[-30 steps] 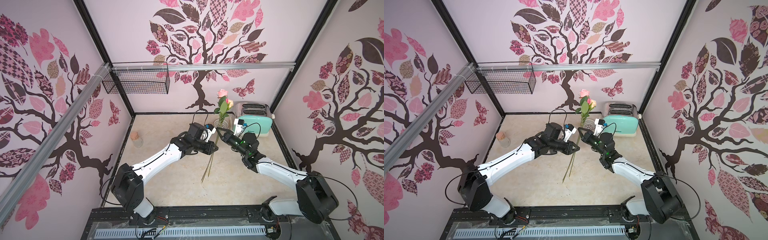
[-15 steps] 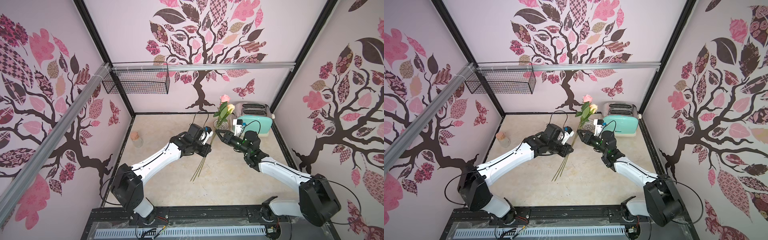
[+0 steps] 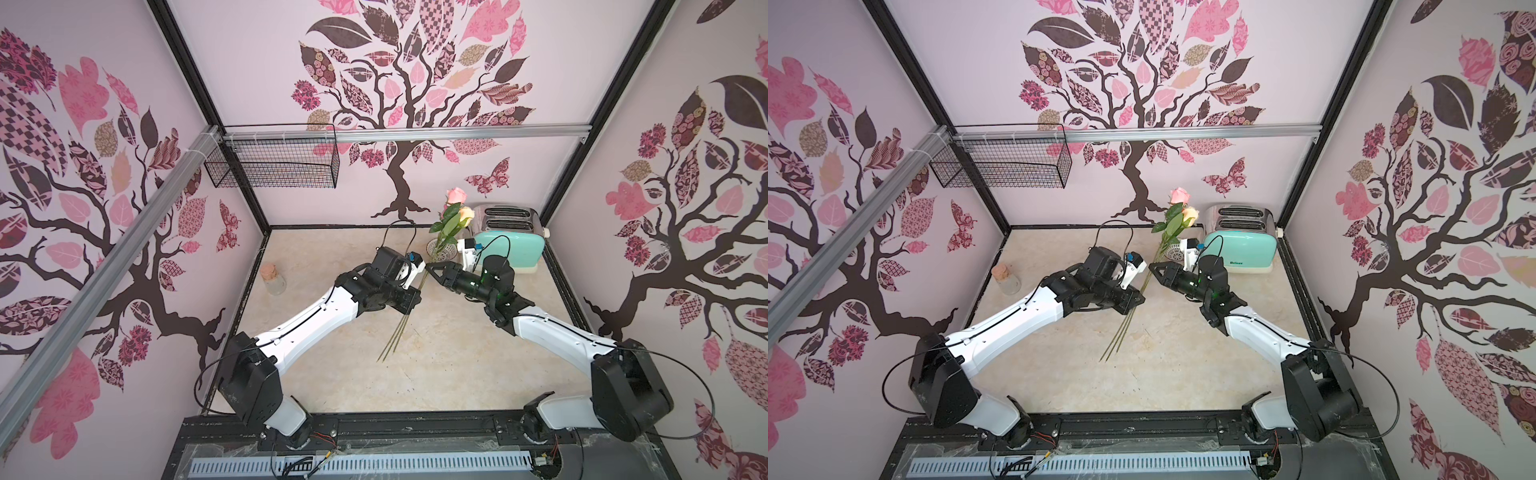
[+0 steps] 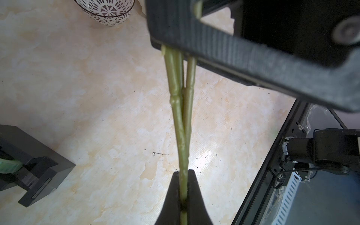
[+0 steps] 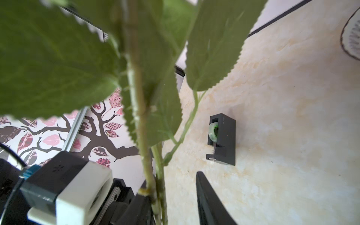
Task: Wrap bouquets with tape
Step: Pick up the unwrapped bouquet from the center of the board.
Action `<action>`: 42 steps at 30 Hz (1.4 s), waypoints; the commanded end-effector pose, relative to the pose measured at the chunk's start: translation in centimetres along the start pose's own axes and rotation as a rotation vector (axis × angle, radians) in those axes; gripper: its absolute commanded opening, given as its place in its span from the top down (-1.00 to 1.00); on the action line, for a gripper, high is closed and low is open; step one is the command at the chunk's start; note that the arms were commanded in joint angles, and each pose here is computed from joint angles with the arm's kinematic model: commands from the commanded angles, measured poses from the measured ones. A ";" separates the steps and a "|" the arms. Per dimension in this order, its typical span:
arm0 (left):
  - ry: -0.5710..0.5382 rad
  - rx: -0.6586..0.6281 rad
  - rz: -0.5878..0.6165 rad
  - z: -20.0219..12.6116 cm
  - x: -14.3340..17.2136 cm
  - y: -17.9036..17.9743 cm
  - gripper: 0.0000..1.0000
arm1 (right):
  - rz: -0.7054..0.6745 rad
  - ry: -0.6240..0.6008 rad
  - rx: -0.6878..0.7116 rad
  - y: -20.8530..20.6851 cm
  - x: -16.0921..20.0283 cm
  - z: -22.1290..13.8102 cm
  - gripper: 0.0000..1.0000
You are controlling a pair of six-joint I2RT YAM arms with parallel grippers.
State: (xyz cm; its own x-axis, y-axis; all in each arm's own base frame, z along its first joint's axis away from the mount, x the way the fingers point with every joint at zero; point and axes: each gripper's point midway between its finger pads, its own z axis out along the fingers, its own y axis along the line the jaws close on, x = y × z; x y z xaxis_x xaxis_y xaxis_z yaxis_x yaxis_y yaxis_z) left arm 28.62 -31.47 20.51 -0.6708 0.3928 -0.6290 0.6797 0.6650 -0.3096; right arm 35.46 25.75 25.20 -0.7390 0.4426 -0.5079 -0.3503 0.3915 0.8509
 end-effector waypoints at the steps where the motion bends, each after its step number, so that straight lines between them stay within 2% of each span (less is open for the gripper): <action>1: -0.040 0.034 0.037 -1.1 -1.4 -1.0 1.00 | -0.005 0.043 -0.057 1.1 0.0 0.6 0.41; 2: -0.037 0.034 0.038 -1.1 -1.4 -1.0 1.00 | -0.006 0.048 -0.057 1.1 0.1 0.6 0.47; 11: -0.023 0.049 0.053 -0.9 -1.1 -1.2 1.00 | 0.004 0.095 -0.070 0.9 0.7 1.2 0.52; 16: -0.019 0.037 0.052 -0.9 -1.1 -1.0 1.00 | 0.015 0.110 -0.077 0.8 0.9 1.5 1.00; 24: -0.050 -0.007 0.027 -1.4 -1.7 -0.4 1.00 | 0.012 0.079 -0.070 0.7 0.7 1.1 1.00; 26: -0.070 -0.015 -0.005 -1.8 -2.1 0.0 0.55 | 0.009 0.062 -0.071 0.8 0.5 0.9 1.00; 29: -0.111 -0.002 -0.082 -2.9 -2.7 0.6 0.18 | 0.005 0.043 -0.063 0.6 0.3 0.6 1.00; 32: -0.174 -0.003 -0.199 -4.8 -3.1 2.5 0.06 | 0.003 0.028 -0.055 0.2 0.2 0.3 1.00; 35: -0.226 -0.047 -0.315 -6.7 -2.6 5.3 -0.01 | 0.011 -0.017 -0.033 -0.7 -0.3 -0.4 1.00; 36: -0.233 -0.079 -0.351 -7.1 -2.2 6.4 -0.09 | 0.011 -0.035 -0.031 -0.9 -0.5 -0.7 1.00; 42: -0.140 -0.323 -0.481 -7.2 1.5 11.8 -0.07 | -0.005 -0.131 -0.008 -1.6 -1.4 -2.1 1.00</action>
State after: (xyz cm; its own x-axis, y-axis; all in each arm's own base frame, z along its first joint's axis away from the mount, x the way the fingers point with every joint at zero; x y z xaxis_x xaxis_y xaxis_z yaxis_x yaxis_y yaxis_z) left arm 33.56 -20.63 24.46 -0.7658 -0.0459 -0.6414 0.3042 0.8529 -0.4242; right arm 35.43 23.99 21.22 -0.7501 0.4762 -0.4589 -0.2788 0.4015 0.8724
